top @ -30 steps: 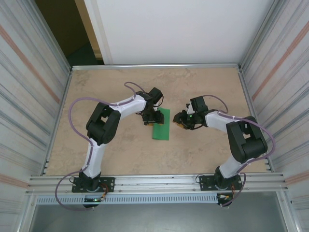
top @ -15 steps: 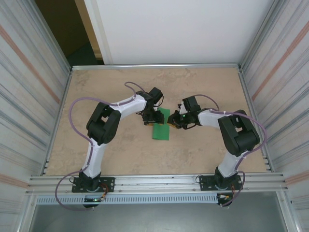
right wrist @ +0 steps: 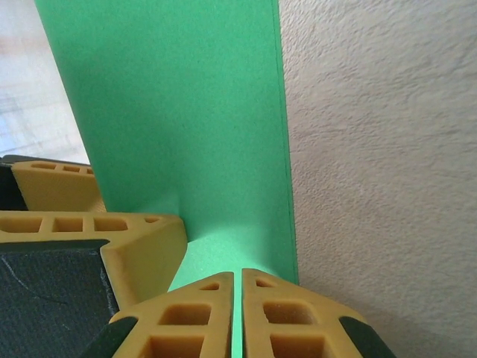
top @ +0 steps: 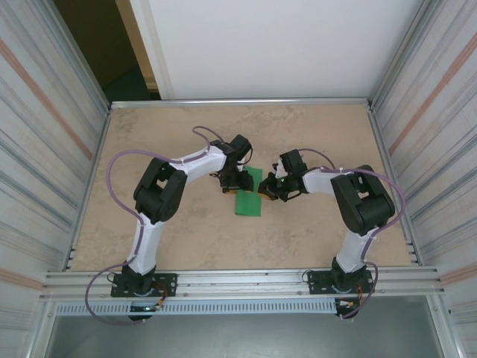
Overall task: Fold a paper plane with a square sheet of paper (pick it up from the middle)
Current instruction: Hold the square sheet of paper at the center of the table.
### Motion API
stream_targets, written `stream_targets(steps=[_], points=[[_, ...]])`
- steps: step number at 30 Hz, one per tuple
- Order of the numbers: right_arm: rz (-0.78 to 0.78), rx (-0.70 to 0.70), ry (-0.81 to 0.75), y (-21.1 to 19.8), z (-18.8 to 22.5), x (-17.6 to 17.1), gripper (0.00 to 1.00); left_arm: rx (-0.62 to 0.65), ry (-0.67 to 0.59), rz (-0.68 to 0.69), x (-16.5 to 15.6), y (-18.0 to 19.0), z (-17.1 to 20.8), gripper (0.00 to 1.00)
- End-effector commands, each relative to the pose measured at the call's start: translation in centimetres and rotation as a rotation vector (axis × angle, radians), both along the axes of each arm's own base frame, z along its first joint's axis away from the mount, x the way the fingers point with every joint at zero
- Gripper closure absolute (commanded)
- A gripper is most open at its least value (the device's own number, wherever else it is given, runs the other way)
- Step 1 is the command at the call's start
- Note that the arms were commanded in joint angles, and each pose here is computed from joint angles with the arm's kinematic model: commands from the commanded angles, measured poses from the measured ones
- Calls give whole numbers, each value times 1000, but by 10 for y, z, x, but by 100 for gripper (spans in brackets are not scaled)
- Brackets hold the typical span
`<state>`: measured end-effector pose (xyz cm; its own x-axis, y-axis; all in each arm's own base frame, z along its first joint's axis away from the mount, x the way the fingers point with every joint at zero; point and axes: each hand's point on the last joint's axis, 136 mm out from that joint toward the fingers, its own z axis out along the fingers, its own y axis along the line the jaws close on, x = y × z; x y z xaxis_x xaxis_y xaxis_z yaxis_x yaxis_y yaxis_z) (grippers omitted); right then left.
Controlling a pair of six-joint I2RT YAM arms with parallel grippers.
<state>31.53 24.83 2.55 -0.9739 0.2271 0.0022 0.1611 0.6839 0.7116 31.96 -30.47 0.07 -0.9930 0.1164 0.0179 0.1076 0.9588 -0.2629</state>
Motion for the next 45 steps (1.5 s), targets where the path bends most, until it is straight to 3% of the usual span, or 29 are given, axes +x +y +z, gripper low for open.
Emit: stream_targets(steps=[1, 18, 23, 28, 36, 40, 45], points=[[33, 18, -11, 10, 3, 3, 90, 230, 281, -54, -77, 47, -129, 44], [25, -147, 133, -22, -52, -27, 95, 186, 239, -42, -65, 39, -109, 44], [51, -201, 171, -32, -69, -39, 96, 91, 178, -31, -48, 22, -72, 44], [61, -227, 215, -40, -84, -49, 97, -42, 64, -18, -19, 0, -9, 44], [88, -273, 250, -43, -94, -51, 98, -135, -181, 92, 28, 23, 98, 41], [91, -287, 256, -44, -97, -51, 98, -279, -231, 60, 26, 12, 124, 43], [101, -302, 264, -44, -100, -52, 99, -487, -174, 38, 11, -26, 118, 58]])
